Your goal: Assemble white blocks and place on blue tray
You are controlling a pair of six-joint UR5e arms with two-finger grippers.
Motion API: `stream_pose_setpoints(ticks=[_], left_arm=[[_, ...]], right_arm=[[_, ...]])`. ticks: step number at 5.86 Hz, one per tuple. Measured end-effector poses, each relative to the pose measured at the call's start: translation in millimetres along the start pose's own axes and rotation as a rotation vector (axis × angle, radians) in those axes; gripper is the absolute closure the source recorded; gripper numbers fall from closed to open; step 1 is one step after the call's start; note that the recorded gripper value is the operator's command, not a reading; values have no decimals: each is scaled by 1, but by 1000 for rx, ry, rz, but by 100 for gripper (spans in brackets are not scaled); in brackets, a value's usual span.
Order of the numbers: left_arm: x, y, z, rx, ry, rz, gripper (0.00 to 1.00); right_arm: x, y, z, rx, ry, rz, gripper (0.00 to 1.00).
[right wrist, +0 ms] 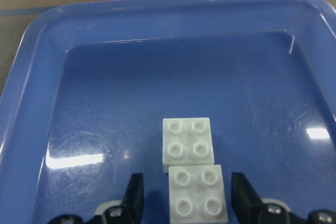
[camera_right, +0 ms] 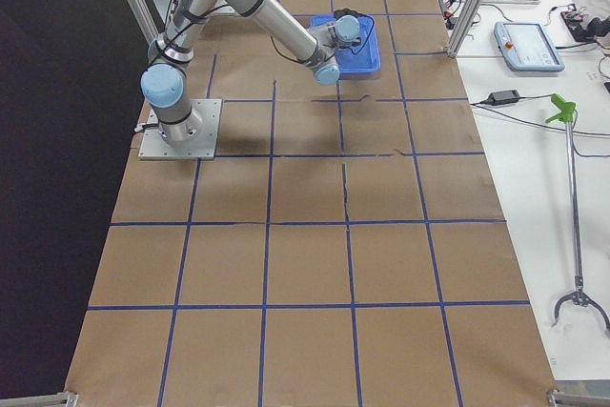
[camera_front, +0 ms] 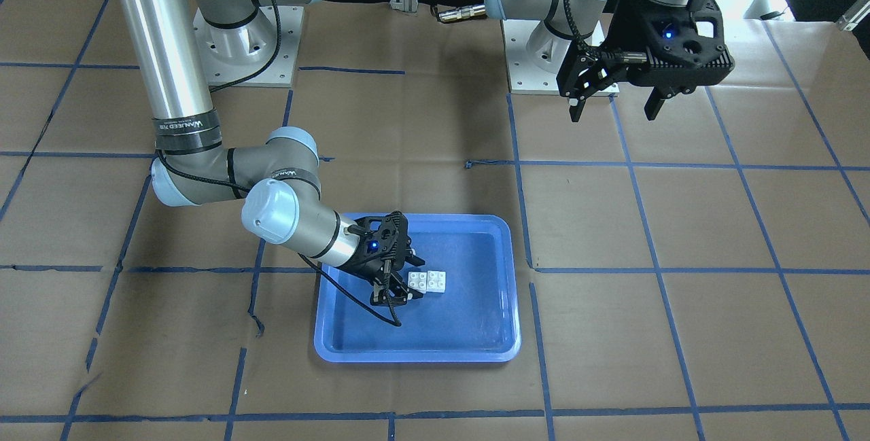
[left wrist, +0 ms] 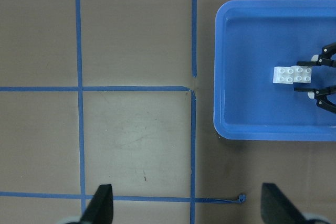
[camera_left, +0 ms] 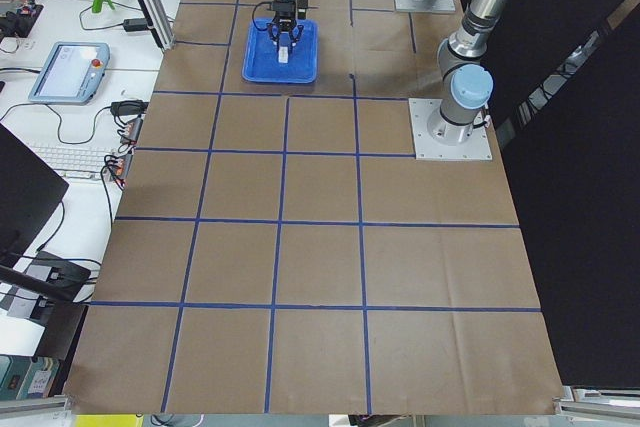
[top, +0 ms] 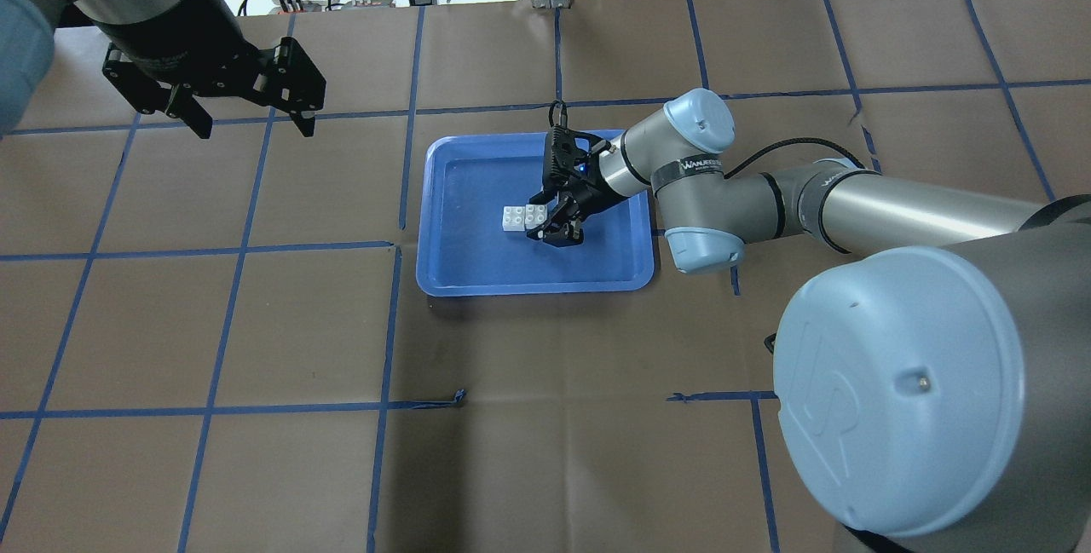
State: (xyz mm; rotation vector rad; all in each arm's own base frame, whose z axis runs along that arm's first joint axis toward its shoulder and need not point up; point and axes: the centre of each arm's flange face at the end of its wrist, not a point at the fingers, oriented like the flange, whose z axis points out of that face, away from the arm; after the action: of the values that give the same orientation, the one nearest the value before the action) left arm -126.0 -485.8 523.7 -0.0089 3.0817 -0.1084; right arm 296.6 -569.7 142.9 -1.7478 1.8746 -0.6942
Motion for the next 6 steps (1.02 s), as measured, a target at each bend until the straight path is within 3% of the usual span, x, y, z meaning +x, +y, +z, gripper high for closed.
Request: stream_pose_setpoints(ticks=[3, 5, 6], left_arm=[[0, 0, 0, -1, -1, 0, 0], [0, 0, 0, -1, -1, 0, 0], [0, 0, 0, -1, -1, 0, 0]], right_arm=[[6, -10, -20, -9, 25, 81, 0], [5, -24, -74, -112, 47, 228, 0], [5, -26, -103, -166, 88, 311, 0]])
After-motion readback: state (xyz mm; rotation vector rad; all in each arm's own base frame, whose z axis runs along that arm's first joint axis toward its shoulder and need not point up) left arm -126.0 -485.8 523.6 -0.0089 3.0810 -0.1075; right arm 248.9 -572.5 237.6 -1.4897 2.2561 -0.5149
